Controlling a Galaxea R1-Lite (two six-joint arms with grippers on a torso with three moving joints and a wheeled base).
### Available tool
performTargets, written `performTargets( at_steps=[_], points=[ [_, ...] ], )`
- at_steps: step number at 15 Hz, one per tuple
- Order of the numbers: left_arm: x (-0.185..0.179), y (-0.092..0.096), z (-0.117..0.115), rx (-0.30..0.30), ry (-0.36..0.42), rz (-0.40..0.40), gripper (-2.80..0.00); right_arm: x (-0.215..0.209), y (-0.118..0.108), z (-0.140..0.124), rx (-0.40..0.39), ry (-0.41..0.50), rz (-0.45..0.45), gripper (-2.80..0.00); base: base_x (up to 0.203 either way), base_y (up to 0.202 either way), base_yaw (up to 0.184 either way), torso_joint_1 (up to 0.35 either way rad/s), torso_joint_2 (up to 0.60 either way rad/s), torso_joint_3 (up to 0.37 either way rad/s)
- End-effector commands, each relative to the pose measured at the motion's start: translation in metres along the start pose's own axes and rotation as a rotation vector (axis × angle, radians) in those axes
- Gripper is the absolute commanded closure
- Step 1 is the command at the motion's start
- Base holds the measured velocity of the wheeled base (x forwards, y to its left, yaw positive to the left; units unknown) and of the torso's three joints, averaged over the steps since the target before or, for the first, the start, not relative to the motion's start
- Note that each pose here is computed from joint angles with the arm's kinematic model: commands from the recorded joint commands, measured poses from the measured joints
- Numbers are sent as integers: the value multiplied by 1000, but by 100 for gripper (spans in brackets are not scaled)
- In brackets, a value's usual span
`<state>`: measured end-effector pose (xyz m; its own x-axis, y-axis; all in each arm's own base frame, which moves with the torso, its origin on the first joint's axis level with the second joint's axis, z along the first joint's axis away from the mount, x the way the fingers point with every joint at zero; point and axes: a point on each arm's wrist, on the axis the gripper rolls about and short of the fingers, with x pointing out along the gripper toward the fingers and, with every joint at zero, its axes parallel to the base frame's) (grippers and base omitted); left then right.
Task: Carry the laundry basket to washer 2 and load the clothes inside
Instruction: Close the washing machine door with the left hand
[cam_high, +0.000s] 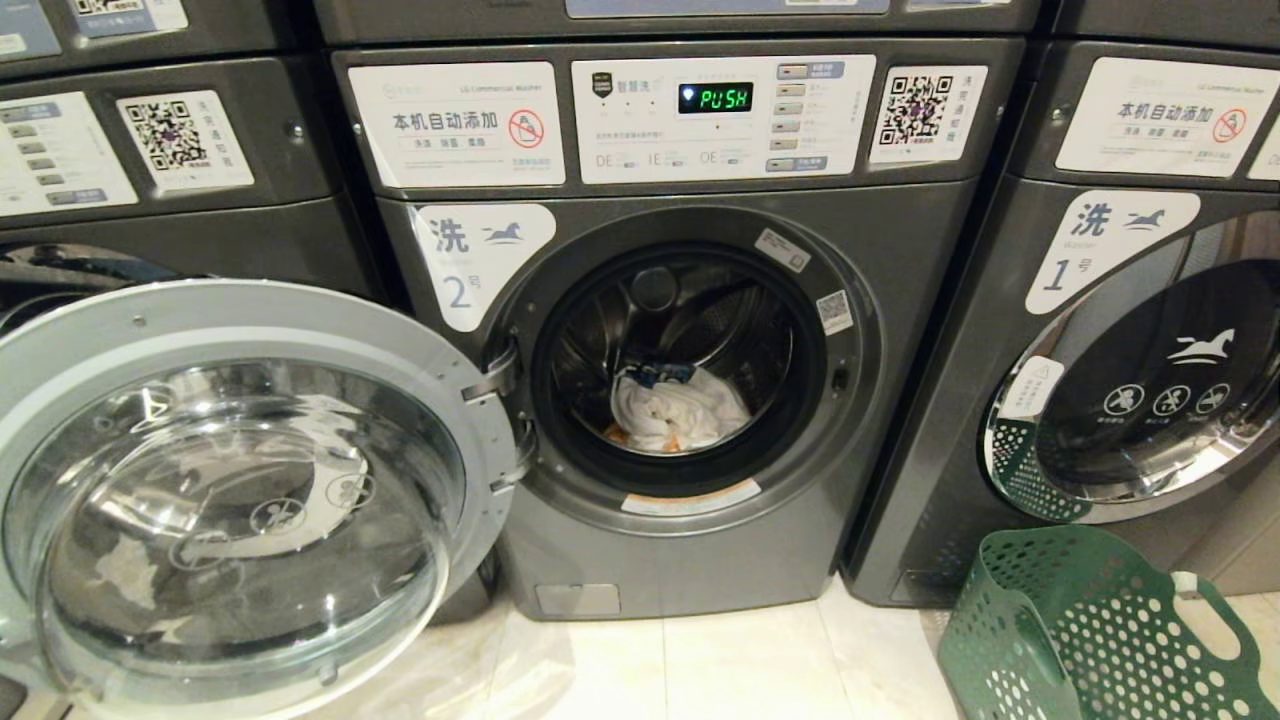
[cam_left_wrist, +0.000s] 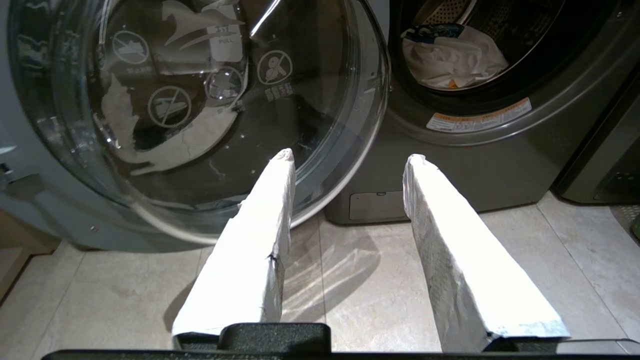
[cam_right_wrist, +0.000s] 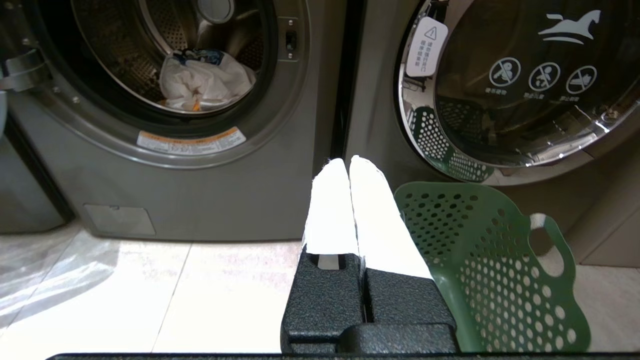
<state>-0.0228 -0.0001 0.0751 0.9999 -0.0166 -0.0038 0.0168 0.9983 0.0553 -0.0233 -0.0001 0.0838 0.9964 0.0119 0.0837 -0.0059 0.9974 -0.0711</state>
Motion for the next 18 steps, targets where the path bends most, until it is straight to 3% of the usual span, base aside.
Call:
performTargets(
  at_steps=[1,6,10,12,14,16,17,18],
  points=[
    [0,0,0,0,-1,0,0,2,1,-10,-1,36,3,0,-198,0,1,2,7,10],
    [0,0,0,1,-2,1,0,2,1,-9,1,35,3,0,-179,0,1,0,2,5],
    [0,0,0,-3,0,2,0,2,1,-9,-3,34,7,0,0,0,0,0,0,0],
    [0,0,0,43,-1,-14,0,2,1,-9,-7,33,7,0,0,0,0,0,0,0],
    [-1,0,6,13,-30,-2,0,2,1,-9,6,35,4,0,0,0,0,0,0,0],
    [-13,2,43,18,-136,-8,0,2,1,-9,7,36,3,0,0,0,0,0,0,0],
    [-20,3,72,22,-175,-15,0,2,1,-9,11,33,3,0,0,0,0,0,0,0],
    [-18,4,96,24,-167,-20,0,2,1,-9,23,32,4,0,0,0,0,0,0,0]
  ],
)
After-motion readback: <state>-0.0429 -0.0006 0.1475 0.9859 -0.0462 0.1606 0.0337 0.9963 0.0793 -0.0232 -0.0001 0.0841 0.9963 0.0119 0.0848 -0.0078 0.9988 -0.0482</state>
